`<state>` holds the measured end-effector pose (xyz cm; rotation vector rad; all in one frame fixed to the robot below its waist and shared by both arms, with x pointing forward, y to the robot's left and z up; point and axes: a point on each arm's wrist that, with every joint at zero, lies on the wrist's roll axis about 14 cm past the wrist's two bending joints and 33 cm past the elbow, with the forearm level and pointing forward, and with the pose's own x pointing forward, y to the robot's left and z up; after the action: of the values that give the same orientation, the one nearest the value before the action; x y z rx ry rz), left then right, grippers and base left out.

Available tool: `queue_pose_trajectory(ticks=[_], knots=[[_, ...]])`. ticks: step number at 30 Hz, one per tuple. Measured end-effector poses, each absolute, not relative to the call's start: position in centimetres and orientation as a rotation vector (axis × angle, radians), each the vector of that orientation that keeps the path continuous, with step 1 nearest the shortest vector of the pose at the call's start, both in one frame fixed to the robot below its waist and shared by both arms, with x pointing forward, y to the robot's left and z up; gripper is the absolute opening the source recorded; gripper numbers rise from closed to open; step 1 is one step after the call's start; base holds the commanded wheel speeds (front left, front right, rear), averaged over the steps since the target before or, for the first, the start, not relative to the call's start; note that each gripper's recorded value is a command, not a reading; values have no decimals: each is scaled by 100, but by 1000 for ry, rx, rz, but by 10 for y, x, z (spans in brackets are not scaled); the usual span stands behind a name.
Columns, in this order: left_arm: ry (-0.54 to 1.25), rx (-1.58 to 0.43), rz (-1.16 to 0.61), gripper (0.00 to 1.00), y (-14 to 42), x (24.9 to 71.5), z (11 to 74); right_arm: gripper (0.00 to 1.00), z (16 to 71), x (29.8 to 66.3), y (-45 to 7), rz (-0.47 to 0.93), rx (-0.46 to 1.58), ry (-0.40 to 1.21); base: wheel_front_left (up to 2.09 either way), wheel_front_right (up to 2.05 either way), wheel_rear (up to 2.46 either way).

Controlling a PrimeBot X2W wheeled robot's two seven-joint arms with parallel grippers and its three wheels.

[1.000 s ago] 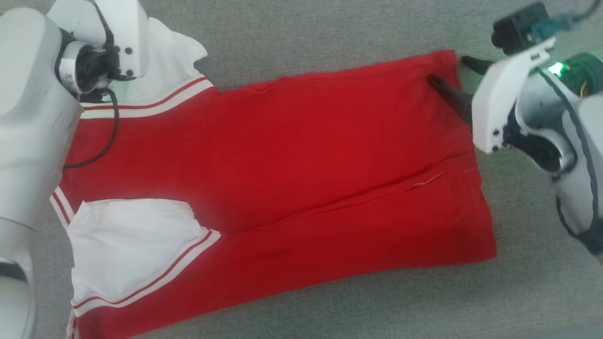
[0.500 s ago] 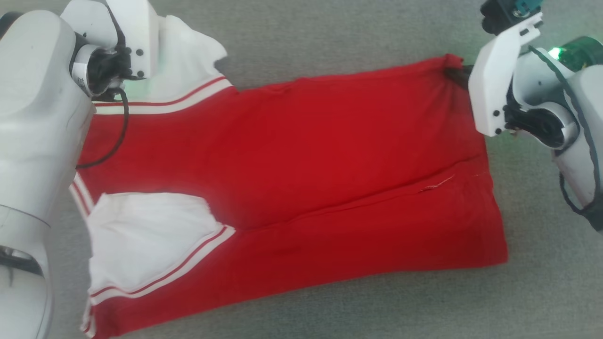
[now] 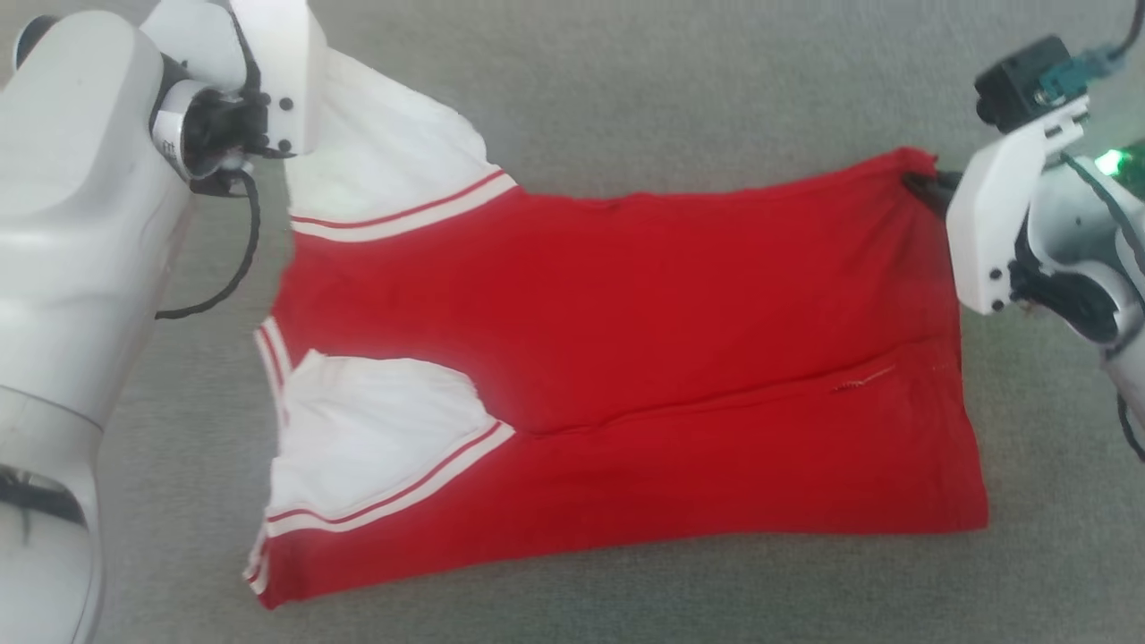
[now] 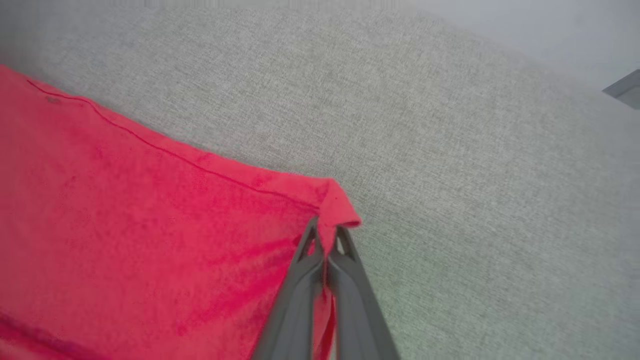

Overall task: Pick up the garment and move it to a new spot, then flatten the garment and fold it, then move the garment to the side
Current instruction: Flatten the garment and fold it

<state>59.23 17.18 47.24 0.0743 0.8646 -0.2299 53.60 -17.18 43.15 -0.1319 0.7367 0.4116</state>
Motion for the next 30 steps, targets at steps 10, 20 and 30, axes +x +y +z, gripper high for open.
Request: queue_pose_trajectory(ticks=[10, 20, 30], knots=[[851, 95, -199, 0, 192, 542, 512, 0, 465, 511, -159, 468, -149, 661, 0, 0, 0], [936, 68, -183, 0, 198, 456, 503, 0, 457, 458, -159, 515, -159, 734, 0, 0, 0], [1073, -17, -167, 0, 193, 382, 458, 0, 419, 408, -178, 464, -111, 877, 0, 0, 0]])
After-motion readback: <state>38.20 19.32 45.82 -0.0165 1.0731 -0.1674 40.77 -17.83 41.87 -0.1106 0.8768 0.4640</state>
